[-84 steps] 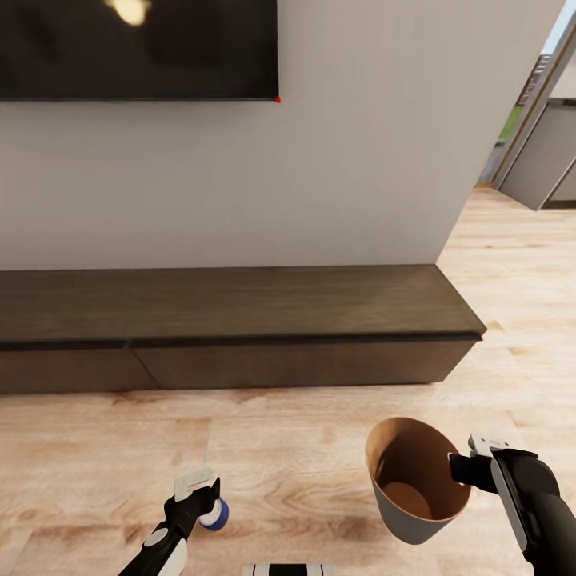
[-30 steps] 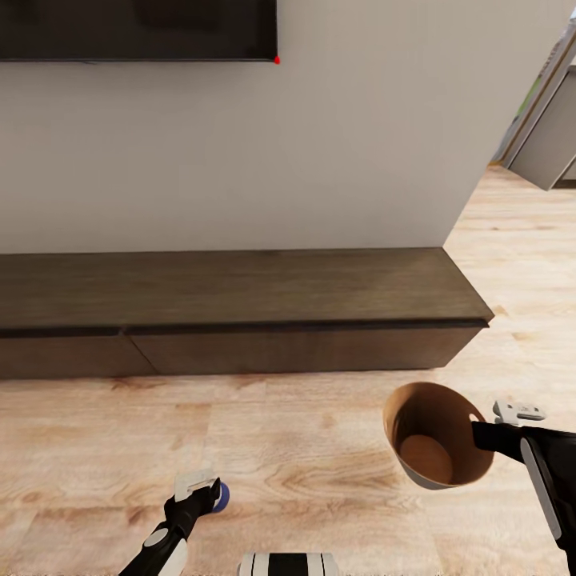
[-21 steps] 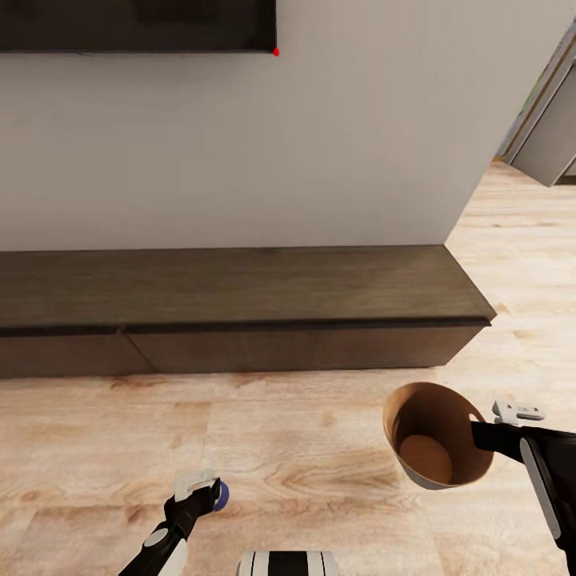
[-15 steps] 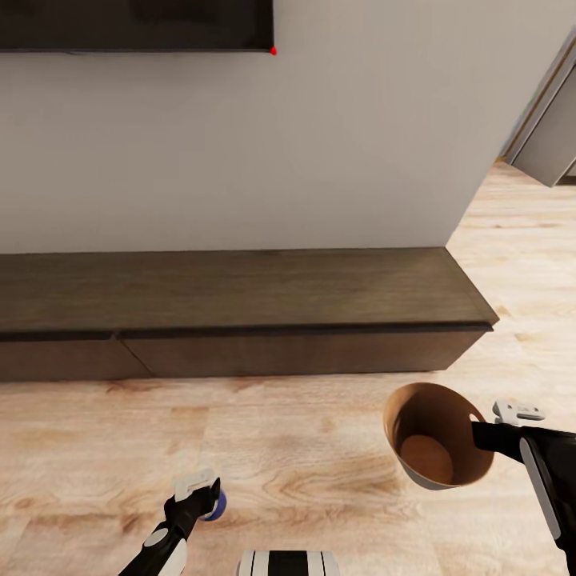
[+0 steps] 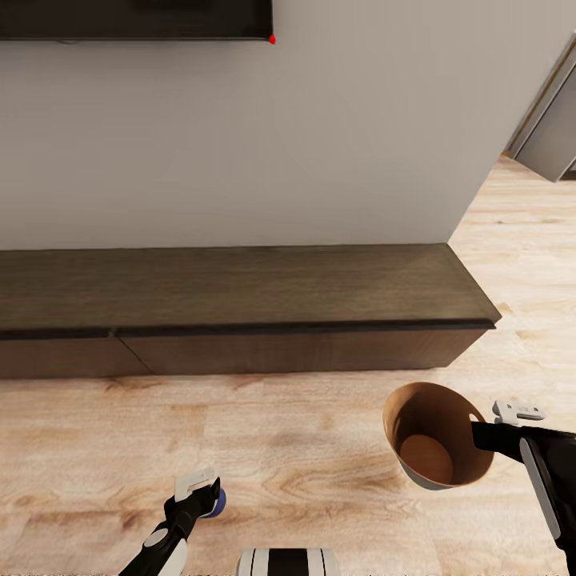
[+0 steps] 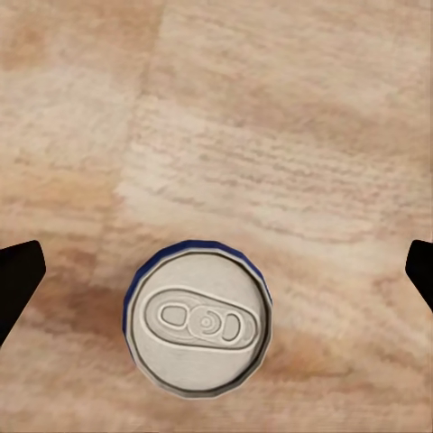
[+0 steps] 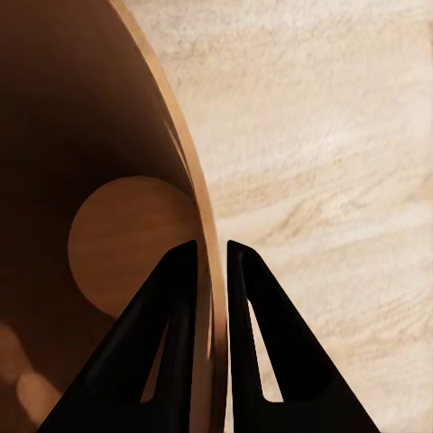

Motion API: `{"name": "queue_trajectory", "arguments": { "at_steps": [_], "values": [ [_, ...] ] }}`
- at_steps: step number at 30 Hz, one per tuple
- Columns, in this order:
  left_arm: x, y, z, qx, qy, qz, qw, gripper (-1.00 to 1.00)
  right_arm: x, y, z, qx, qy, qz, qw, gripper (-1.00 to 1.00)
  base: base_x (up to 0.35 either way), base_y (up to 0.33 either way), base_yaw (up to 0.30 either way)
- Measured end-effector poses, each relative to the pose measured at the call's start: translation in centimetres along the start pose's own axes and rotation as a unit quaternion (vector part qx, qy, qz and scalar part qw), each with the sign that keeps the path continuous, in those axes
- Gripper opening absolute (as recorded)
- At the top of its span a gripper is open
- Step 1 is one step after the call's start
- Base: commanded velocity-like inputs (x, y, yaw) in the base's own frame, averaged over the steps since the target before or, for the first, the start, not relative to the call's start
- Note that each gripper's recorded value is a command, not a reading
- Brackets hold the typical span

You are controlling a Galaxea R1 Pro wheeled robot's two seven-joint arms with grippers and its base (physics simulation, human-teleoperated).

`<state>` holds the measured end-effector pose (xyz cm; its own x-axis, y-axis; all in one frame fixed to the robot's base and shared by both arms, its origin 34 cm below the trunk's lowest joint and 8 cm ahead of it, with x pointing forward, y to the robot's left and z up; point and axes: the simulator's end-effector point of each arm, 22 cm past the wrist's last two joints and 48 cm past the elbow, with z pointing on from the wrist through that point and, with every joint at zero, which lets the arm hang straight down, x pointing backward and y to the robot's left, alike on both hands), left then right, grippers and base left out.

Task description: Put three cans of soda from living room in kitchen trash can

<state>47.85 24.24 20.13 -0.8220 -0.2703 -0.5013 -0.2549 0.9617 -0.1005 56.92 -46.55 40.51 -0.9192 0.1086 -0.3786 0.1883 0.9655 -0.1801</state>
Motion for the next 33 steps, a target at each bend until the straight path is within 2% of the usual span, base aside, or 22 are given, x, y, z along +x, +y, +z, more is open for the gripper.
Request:
{"name": "queue_trajectory", "arguments": {
  "at_steps": [33],
  "values": [
    [2.7,0.7,0.6,-0.007,0.025,0.001,0.9997,1.00,1.9,0.4,1.9,0.001,0.026,-0.005,0.9996,-1.00,0.000,0.000,0.000]
  ]
}}
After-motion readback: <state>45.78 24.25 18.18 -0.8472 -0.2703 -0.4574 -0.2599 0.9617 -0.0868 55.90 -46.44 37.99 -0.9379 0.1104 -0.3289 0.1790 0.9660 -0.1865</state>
